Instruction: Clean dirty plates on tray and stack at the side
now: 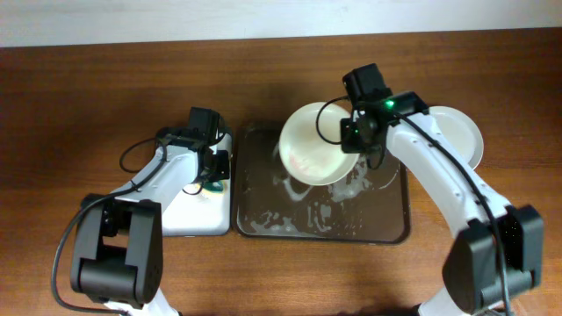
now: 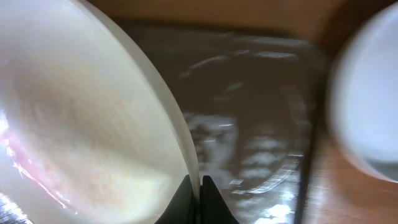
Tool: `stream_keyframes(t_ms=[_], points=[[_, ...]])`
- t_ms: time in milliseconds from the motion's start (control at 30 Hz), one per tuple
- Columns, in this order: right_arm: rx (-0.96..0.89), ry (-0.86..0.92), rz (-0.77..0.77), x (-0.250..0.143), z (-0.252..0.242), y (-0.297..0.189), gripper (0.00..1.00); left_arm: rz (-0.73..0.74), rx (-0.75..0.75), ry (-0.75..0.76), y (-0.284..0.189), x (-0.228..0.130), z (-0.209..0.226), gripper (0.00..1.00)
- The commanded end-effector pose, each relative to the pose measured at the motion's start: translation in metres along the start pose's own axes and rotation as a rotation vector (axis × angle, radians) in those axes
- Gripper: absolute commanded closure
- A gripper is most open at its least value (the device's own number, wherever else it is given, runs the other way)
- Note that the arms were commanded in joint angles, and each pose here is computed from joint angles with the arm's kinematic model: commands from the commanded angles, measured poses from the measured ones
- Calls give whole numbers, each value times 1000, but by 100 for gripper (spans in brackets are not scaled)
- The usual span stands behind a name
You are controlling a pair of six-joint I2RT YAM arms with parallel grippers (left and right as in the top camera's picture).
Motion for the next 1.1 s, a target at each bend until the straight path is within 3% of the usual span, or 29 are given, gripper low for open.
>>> stream_keyframes(t_ms=[0, 300, 533, 700, 1067], points=[[-187, -46, -159, 18, -27, -28, 96, -5, 7, 16, 2, -5, 3, 67], [-392, -138, -409, 26, -21, -81, 96, -149, 8, 7, -53, 25, 7, 42], [-495, -226, -558, 21, 2, -108, 96, -192, 7, 4, -90, 21, 9, 1], [-537, -265, -636, 17, 16, -123, 96, -161, 6, -1, -89, 13, 9, 0], [-528, -288, -659, 11, 26, -127, 96, -161, 6, -1, -89, 13, 9, 0]])
Point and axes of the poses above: each gripper's point midway between its finger pads, its own y axis out along the fingers, its own z axis along the line the jaws close on, x = y × z, the point moved 1 cm from there along -y, back along the fingers, and after that the axes turned 12 degrees about y, right-handed, at the moved point
